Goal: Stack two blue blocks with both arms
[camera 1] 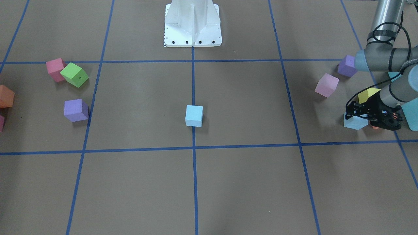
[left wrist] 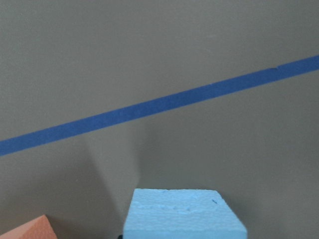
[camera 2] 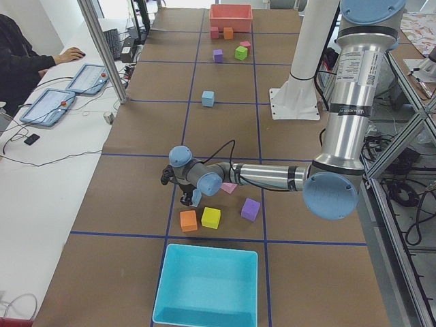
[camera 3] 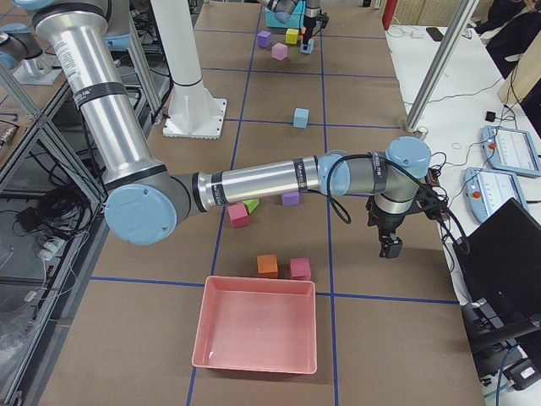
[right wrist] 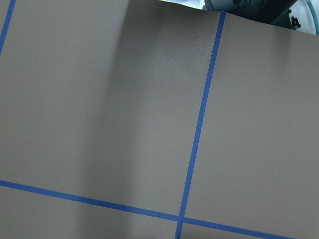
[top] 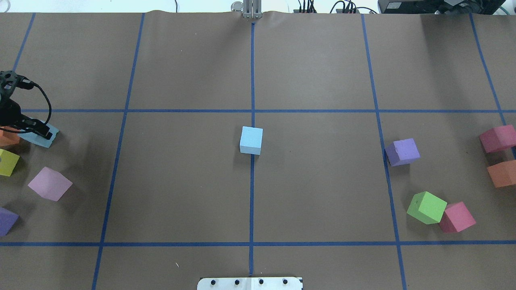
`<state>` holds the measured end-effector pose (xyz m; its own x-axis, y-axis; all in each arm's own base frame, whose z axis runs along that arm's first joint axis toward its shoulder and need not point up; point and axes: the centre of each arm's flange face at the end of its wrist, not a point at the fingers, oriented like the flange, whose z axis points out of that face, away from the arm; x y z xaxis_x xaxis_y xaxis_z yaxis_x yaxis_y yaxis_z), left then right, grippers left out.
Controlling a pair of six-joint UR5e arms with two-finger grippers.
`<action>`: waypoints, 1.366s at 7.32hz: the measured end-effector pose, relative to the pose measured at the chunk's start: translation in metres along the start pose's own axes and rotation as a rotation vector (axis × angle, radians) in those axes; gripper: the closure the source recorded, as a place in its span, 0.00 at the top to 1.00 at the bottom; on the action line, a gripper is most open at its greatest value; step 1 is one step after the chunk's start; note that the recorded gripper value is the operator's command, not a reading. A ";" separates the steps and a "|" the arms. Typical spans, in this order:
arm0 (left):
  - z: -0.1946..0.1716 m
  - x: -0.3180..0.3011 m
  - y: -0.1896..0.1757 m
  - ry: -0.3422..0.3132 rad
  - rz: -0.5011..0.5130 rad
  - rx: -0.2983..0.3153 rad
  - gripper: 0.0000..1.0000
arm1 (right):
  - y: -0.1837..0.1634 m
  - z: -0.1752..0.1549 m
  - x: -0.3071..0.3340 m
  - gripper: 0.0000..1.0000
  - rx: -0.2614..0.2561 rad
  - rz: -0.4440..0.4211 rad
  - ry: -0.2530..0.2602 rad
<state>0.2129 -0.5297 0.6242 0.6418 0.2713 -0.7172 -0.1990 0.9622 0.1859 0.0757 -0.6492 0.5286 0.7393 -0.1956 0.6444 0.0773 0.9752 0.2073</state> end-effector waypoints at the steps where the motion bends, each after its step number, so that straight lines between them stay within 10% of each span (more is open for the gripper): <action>1: -0.005 0.009 -0.010 0.017 -0.001 -0.006 0.66 | 0.000 0.000 0.000 1.00 0.000 0.000 0.000; 6: -0.141 0.230 -0.141 0.075 -0.194 -0.028 0.66 | 0.001 0.001 0.000 1.00 0.000 0.002 -0.004; 10: -0.120 0.461 -0.129 0.074 -0.267 -0.010 0.66 | 0.001 0.001 0.000 1.00 0.000 0.002 -0.005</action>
<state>0.4462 -0.5318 0.1890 0.6169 0.0058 -0.7870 -0.0376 0.9990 -0.0221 0.0753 -0.6481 0.5297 0.7363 -0.1945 0.6481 0.0761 0.9755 0.2063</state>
